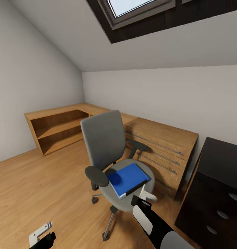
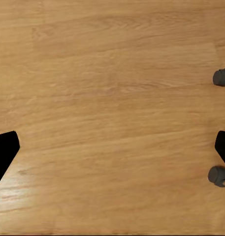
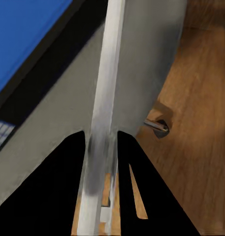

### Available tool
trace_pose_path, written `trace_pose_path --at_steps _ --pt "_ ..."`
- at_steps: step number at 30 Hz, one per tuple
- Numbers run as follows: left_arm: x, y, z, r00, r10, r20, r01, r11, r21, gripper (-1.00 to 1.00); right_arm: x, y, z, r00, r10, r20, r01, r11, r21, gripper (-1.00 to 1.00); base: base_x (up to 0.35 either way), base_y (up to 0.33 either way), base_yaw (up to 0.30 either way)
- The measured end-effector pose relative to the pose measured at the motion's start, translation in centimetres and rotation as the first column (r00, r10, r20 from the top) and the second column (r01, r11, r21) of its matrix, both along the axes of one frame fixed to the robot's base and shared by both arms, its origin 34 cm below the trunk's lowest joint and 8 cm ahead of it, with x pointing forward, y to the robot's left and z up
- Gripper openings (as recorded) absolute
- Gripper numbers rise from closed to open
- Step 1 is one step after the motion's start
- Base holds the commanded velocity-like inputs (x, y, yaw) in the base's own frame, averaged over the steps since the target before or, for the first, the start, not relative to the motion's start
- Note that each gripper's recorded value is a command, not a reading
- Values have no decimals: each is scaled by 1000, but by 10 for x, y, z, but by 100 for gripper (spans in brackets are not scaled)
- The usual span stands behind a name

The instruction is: In the bedroom, organize the workspace by keeping the computer under the desk, ensuring the monitor is on the desk, placing the keyboard on the desk next to the monitor, placing the mouse on the desk next to the keyboard, moving the folder from the swivel chair onto the desk next to the mouse, stacking the notebook on top of the folder with the pen on top of the notebook, and positioning the swivel chair next to the desk.

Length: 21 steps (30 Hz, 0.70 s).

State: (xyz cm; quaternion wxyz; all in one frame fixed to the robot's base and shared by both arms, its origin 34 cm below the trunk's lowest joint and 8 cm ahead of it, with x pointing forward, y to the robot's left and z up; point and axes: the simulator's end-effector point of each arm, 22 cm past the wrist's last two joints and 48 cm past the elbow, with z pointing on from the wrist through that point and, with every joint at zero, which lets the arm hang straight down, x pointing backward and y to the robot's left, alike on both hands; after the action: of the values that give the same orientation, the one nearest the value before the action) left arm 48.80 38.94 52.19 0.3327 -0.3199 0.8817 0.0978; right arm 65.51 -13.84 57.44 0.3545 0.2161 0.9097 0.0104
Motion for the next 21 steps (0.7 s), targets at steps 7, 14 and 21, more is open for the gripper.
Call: trace_pose_path --at_steps 7,14,21 --pt "-16 3 -4 998 5 -56 -5 1000 6 100 29 -14 52 995 -7 103 6 1000 9 -100 -131 0 0" --pt "-25 1 -1 996 8 -89 -8 1000 3 100 56 -57 149 981 133 138 -132 991 -19 -100 -5 0 0" --pt "-64 2 -22 979 21 -201 -20 1000 10 100 62 -164 285 979 82 186 -78 996 -32 -100 0 0 0"
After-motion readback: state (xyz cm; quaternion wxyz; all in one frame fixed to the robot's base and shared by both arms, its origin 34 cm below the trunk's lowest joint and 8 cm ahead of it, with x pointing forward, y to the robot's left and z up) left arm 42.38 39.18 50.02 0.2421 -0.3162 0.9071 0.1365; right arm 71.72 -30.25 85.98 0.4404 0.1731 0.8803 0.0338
